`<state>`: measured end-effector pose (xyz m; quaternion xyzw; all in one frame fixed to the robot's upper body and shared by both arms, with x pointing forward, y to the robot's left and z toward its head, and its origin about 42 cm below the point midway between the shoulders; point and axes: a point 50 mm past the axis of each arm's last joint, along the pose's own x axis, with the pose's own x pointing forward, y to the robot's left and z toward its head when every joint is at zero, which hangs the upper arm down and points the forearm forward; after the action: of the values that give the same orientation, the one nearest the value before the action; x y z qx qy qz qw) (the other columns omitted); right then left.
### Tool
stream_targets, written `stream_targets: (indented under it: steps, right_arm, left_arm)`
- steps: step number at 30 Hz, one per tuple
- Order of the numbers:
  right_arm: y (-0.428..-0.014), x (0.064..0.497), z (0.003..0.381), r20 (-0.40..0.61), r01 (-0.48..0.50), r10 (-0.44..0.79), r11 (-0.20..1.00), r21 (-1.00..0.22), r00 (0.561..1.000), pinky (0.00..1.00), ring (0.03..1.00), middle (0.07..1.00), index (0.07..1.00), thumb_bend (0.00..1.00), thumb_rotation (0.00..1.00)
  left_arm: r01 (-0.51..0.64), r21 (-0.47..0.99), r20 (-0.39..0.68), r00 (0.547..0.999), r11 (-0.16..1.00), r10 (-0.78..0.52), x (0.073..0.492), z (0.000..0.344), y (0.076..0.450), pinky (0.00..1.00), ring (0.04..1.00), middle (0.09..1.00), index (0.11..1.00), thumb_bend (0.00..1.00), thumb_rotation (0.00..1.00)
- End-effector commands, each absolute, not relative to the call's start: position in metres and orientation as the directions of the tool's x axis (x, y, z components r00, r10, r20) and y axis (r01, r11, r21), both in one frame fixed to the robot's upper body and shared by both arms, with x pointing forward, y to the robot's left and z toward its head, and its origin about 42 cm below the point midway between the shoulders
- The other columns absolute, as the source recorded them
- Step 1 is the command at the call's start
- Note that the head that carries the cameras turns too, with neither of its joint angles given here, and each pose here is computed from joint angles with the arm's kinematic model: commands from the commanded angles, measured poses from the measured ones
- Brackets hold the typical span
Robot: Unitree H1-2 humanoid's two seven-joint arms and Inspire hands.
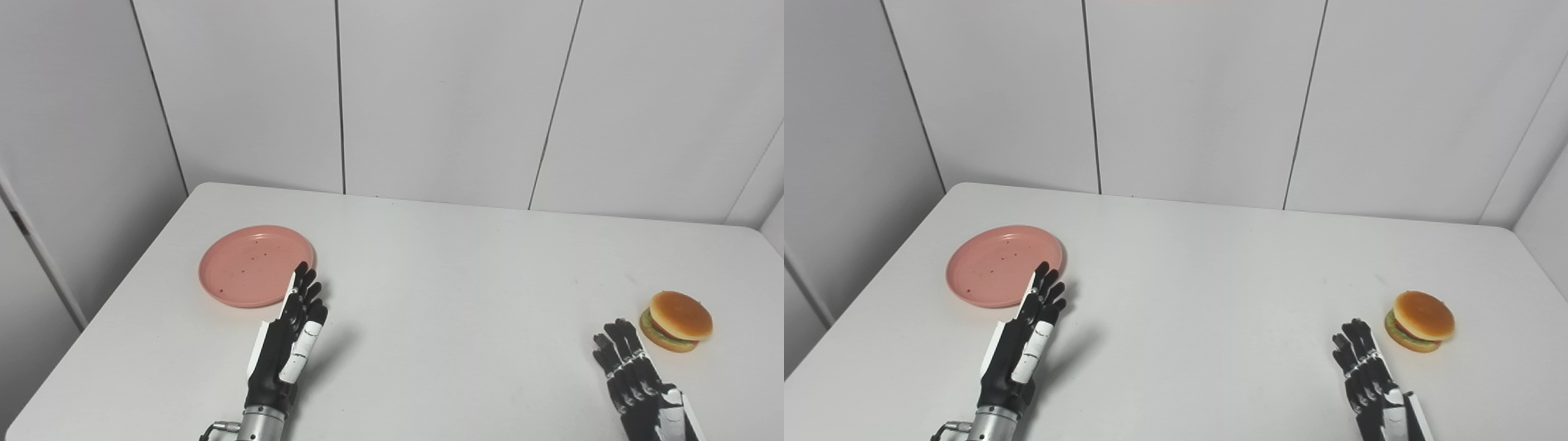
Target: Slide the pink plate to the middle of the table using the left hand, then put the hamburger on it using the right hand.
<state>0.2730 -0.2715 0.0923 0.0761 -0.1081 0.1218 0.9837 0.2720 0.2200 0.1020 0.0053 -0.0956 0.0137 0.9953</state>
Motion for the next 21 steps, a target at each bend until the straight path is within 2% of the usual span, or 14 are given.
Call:
stream_targets:
  steps: [1,11,14,16,21]
  right_arm:
    - [-0.292,0.295,0.079,0.147,-0.192,0.174,0.974,0.119,0.974,1.0,0.967,0.974,0.973,0.85,0.99]
    - [-0.295,0.294,0.078,0.138,-0.192,0.176,0.974,0.117,0.975,1.0,0.967,0.975,0.968,0.86,0.99]
    - [-0.296,0.295,0.077,0.135,-0.191,0.174,0.974,0.121,0.975,1.0,0.966,0.974,0.969,0.86,0.98]
    - [-0.296,0.296,0.075,0.13,-0.188,0.172,0.975,0.121,0.977,1.0,0.962,0.971,0.966,0.86,0.98]
    - [-0.3,0.298,0.072,0.123,-0.18,0.167,0.977,0.112,0.978,1.0,0.959,0.969,0.968,0.87,0.98]
  left_arm:
    - [0.005,-0.03,0.125,0.992,1.0,-0.002,0.272,0.084,0.209,0.97,0.97,0.994,1.0,0.79,0.81]
    - [0.04,-0.095,0.166,0.986,0.995,-0.024,0.27,0.101,0.207,1.0,0.978,0.978,1.0,0.81,0.82]
    - [0.027,-0.12,0.231,0.973,0.992,0.001,0.279,0.122,0.209,0.97,0.953,0.951,0.988,0.85,0.8]
    - [0.025,-0.126,0.29,0.957,0.992,0.013,0.289,0.138,0.212,0.92,0.914,0.912,0.942,0.85,0.79]
    - [0.019,-0.114,0.389,0.921,0.993,0.027,0.315,0.168,0.218,0.89,0.893,0.893,0.909,0.86,0.79]
